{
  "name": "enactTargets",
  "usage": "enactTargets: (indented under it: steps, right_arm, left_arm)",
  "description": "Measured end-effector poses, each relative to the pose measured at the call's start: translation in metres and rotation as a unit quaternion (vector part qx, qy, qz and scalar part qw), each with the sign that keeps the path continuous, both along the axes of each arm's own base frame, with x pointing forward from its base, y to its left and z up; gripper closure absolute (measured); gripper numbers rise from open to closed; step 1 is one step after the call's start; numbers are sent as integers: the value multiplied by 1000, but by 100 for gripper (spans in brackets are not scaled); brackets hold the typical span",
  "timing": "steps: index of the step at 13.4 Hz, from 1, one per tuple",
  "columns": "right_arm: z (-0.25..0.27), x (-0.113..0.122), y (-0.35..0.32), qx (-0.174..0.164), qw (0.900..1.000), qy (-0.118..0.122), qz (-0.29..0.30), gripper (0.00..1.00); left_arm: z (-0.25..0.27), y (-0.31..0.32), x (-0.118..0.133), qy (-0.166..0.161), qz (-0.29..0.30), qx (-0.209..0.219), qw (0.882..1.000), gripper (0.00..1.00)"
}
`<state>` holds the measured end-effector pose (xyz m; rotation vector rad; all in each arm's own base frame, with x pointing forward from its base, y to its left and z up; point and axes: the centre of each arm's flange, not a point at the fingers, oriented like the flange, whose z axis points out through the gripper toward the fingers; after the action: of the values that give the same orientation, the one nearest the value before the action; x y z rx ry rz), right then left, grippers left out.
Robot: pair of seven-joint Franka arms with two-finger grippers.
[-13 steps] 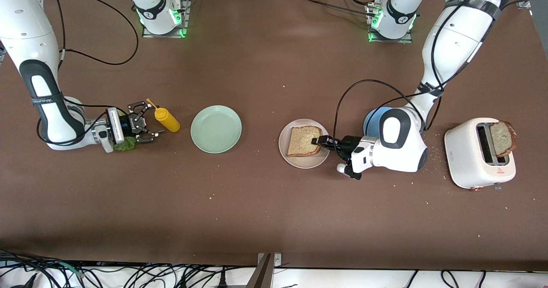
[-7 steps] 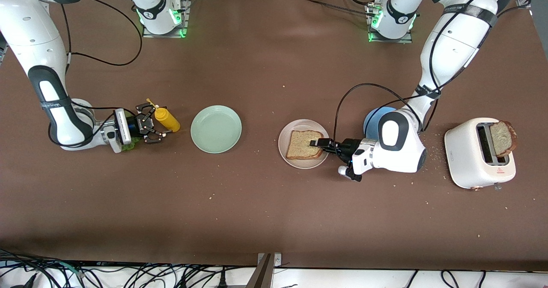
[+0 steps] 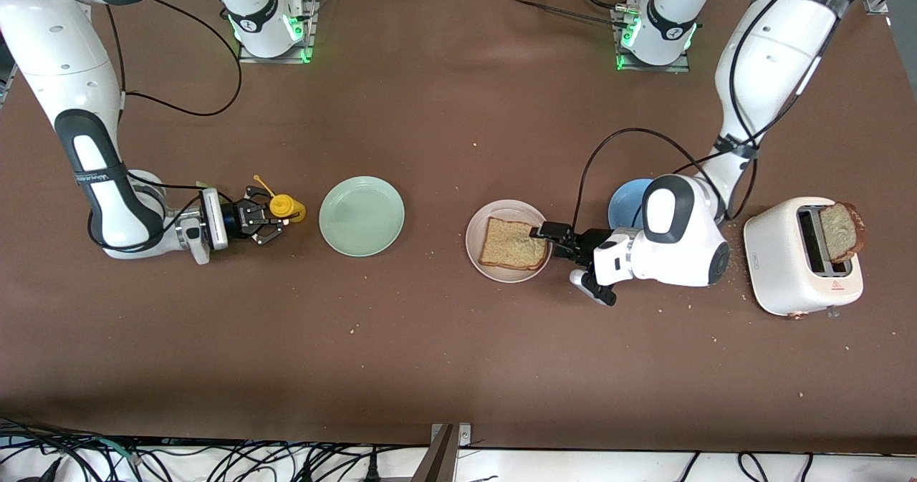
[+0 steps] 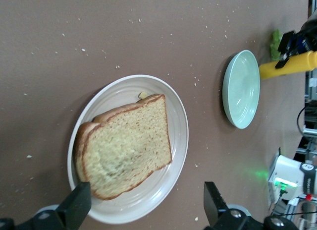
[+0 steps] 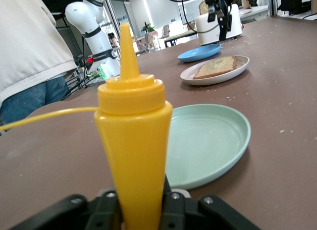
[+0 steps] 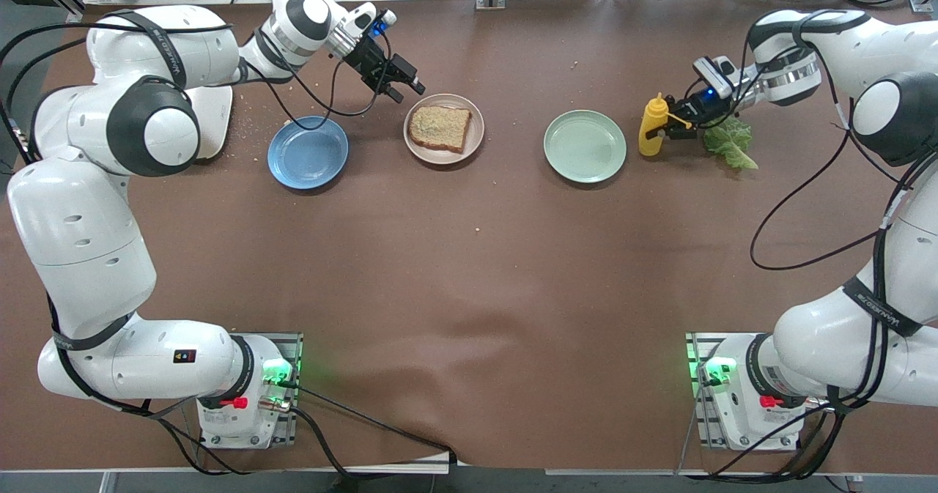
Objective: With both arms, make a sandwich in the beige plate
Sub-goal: 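Lower the toast onto the beige plate while the right gripper lifts the mustard, then withdraw the left gripper while the right gripper carries the mustard over the toast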
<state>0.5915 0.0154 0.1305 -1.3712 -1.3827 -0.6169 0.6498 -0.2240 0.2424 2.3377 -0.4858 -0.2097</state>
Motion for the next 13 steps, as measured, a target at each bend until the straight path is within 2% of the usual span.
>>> enactTargets:
  steps: [3,4,5,7,9,11,13]
  right_arm:
    - [53,31,45,-53,999,-5,-3,85]
    - [71,38,61,-69,998,-7,-6,90]
    - [83,43,74,-83,996,-8,-11,94]
    - [103,50,95,-123,992,-17,-18,95]
    - [126,57,120,-183,983,-24,-21,95]
    - [154,63,161,-236,971,-32,-22,95]
    - [182,64,212,-296,954,-40,-26,95]
  left_arm:
    - [52,22,-3,-21,-39,71,996,0]
    - [72,38,-4,-23,-50,97,994,0]
    - [91,59,-5,-26,-61,129,989,0]
    - [130,112,-6,-35,-62,193,979,0]
    - [175,148,-14,-46,-56,234,970,0]
    - [221,158,-24,-72,-56,301,949,0]
    - [274,149,-36,-102,-23,345,933,0]
